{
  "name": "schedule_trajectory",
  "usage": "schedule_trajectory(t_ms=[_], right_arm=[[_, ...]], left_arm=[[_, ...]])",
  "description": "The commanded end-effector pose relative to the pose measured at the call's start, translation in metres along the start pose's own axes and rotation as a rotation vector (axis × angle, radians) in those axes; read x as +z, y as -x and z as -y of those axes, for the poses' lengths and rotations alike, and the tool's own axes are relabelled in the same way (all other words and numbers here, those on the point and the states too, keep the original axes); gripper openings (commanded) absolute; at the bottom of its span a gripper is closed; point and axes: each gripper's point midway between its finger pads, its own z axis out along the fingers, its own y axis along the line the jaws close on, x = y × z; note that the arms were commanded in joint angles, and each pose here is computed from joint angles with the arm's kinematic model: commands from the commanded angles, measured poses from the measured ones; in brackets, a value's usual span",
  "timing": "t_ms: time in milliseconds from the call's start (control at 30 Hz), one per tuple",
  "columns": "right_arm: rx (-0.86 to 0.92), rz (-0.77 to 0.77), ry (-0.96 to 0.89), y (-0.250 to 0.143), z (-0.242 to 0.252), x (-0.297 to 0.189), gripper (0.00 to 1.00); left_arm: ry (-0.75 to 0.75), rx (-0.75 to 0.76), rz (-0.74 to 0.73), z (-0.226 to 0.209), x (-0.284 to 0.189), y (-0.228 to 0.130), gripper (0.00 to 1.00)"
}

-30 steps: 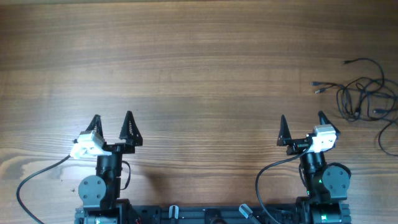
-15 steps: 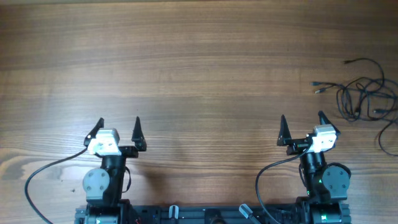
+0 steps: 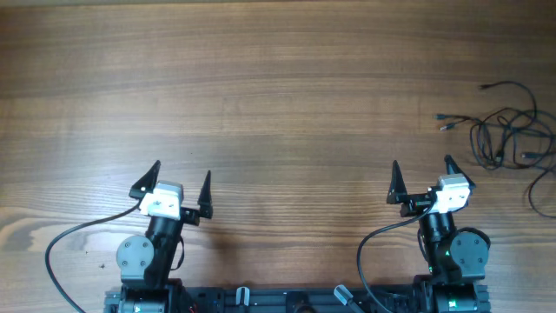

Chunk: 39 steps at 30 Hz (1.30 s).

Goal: Untangle cables

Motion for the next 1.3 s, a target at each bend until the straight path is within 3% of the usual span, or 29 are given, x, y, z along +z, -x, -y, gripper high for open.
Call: schedule_trajectory(t_ms=[0, 1267], right_arm=[[0.014, 0.016, -0.009, 0.0036, 0.0018, -0.0009, 1.00], [0.014, 0.016, -0.009, 0.0036, 0.0018, -0.0009, 1.00]], left_arm=[[-0.061, 0.030, 0.007, 0.0127, -0.0001, -0.0003, 1.00], [-0.084, 0.022, 0.011, 0.0166, -0.0004, 0.0007, 1.00]])
